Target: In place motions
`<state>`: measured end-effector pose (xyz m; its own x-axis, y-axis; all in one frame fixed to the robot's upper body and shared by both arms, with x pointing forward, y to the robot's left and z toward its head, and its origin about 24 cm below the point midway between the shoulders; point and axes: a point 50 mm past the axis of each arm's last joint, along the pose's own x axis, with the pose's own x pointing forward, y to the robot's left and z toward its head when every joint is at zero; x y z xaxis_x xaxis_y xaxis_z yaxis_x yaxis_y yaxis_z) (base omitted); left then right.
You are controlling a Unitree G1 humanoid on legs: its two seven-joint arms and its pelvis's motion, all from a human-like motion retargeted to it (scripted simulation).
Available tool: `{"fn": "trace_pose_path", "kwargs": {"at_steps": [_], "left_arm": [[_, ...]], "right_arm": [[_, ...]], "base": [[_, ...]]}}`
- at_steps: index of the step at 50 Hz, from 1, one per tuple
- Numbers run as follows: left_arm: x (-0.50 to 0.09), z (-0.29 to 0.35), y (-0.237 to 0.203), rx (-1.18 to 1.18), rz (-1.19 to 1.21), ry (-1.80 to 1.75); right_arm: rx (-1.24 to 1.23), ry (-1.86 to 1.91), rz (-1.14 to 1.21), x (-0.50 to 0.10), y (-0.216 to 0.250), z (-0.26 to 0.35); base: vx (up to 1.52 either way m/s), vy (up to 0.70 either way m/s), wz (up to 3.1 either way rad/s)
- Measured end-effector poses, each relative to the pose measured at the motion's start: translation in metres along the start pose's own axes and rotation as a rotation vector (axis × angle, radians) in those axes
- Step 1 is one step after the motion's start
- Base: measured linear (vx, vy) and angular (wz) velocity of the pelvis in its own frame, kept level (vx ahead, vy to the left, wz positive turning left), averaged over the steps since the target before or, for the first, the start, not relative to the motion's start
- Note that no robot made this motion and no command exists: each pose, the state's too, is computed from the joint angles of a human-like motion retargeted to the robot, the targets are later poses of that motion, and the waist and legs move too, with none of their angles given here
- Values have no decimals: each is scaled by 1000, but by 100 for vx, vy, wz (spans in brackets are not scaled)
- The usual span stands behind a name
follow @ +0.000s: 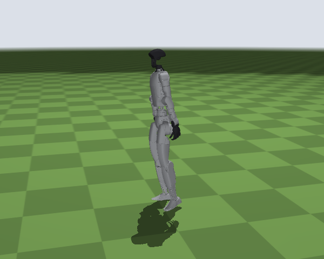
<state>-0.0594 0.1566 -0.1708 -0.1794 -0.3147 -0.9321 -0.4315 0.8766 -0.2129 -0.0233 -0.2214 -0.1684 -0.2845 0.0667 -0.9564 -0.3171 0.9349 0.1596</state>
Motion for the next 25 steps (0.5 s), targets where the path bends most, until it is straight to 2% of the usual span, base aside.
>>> {"fn": "trace_pose_path", "kwargs": {"at_steps": [5,10,15,20,25], "left_arm": [[4,-52,0,-267,-65,90],[0,-110,4,-364,-56,264],[-2,-119,7,-411,-18,291],[0,-72,10,-354,-3,179],[1,14,-12,-85,16,-24]], "right_arm": [[-126,-197,41,-11,14,77],[-407,-446,121,-45,36,164],[-691,-638,41,-79,47,213],[-683,-532,-84,-50,33,173],[-397,-86,-42,2,14,40]], "base": [[-20,-13,-45],[-1,1,3],[4,8,50],[19,10,69],[21,20,81]]}}
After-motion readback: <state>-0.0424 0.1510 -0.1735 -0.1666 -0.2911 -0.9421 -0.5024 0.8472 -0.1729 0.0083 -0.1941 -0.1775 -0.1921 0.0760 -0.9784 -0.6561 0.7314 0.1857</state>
